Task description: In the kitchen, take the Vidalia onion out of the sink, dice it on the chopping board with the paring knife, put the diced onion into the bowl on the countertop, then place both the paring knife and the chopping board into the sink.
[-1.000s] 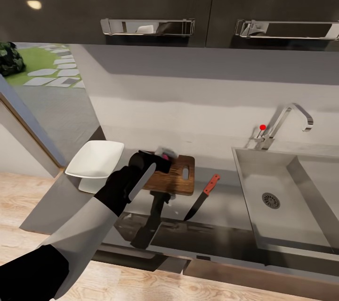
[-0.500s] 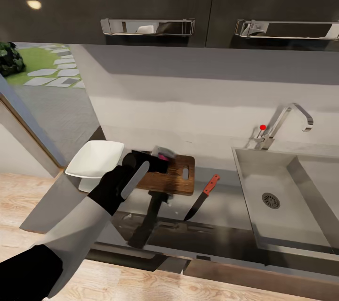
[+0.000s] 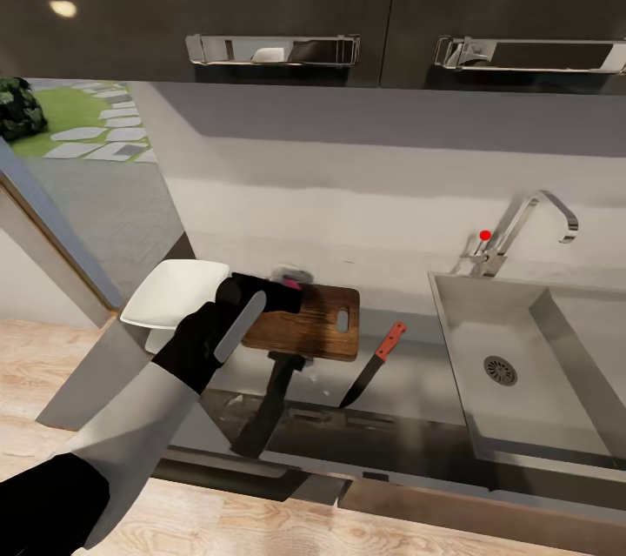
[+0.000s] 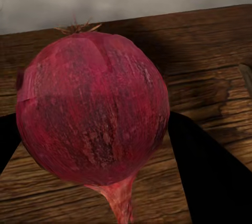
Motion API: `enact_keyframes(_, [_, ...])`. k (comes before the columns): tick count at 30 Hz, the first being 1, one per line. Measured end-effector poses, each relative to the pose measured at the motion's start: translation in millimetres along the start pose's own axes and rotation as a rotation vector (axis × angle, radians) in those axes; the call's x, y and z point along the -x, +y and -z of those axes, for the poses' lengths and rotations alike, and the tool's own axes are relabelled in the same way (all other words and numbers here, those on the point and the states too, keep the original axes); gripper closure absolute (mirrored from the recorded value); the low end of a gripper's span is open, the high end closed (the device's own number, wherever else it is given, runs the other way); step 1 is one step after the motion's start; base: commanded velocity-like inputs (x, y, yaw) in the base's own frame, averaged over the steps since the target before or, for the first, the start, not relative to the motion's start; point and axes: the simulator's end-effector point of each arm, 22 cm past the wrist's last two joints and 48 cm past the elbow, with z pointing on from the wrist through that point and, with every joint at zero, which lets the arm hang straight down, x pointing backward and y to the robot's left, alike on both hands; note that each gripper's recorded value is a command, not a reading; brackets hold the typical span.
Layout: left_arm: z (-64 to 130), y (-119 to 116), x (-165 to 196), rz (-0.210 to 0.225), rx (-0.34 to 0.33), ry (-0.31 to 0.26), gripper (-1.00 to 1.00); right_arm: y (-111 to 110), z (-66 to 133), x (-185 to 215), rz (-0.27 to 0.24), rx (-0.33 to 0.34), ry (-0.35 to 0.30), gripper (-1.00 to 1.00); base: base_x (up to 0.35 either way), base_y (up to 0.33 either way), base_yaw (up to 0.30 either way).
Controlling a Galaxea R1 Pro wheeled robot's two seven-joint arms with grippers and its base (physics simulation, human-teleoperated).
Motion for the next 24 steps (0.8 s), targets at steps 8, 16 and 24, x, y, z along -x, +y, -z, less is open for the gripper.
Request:
enact_keyframes(8, [-6.4, 3.8, -11.5, 0.008, 0.005, 0.03, 1.0, 0.1, 0.0, -0.1, 0.0, 0.0, 0.0, -1.0, 0.0, 0.0, 0.0])
enact_keyframes(16, [-12.7, 4.2, -20.6, 0.011, 0.012, 0.05, 1.0, 0.0, 0.2, -0.3, 0.0, 0.0, 0.0, -1.0, 0.0, 0.0, 0.0])
enact_keyframes(24, [-14.4, 3.9, -18.9, 0.016, 0.011, 0.037, 1.0, 0.0, 0.4, -0.4, 0.0, 0.0, 0.0, -1.0, 0.0, 0.0, 0.0])
